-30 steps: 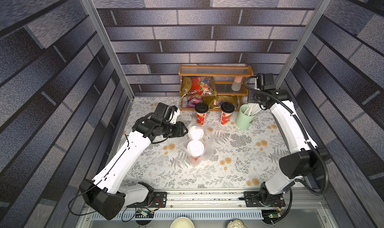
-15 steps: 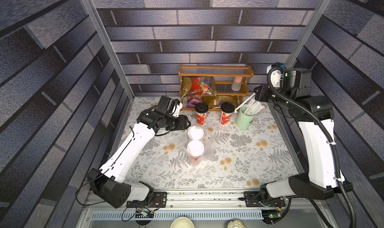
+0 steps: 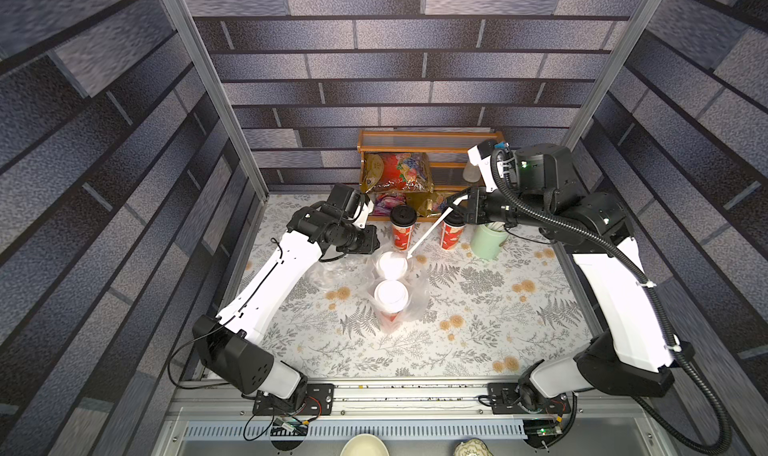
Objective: Pack milk tea into plastic carrier bags
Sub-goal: Place the straw in the plastic carrier bag.
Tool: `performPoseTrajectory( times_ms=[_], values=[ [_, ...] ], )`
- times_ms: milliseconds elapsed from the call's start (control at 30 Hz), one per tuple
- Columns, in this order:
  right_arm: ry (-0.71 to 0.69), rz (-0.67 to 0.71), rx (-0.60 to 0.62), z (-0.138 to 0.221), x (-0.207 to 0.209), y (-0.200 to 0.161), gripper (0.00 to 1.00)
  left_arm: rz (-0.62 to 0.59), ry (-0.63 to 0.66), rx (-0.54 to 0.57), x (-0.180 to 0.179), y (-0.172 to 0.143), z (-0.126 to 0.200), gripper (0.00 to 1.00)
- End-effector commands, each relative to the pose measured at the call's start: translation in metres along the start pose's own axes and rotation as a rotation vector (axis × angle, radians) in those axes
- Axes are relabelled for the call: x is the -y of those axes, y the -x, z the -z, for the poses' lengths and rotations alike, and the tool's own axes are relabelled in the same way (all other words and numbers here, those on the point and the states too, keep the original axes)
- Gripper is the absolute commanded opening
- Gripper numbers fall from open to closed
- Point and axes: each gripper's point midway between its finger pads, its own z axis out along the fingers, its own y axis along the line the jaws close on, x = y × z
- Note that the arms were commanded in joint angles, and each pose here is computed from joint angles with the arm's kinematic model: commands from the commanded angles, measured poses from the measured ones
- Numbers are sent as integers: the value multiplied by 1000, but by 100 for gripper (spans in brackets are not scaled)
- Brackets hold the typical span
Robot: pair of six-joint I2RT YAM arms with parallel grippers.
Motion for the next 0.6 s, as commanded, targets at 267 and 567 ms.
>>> performPoseTrajectory(
  times_ms=[267,567],
  values=[
    [-94,120,-13,-84,-18,2,1,38,-16,82,0,15,8,0],
    [-198,170,-15,-139,-2,0,0,87,-20,95,-2,13,6,0]
  ],
)
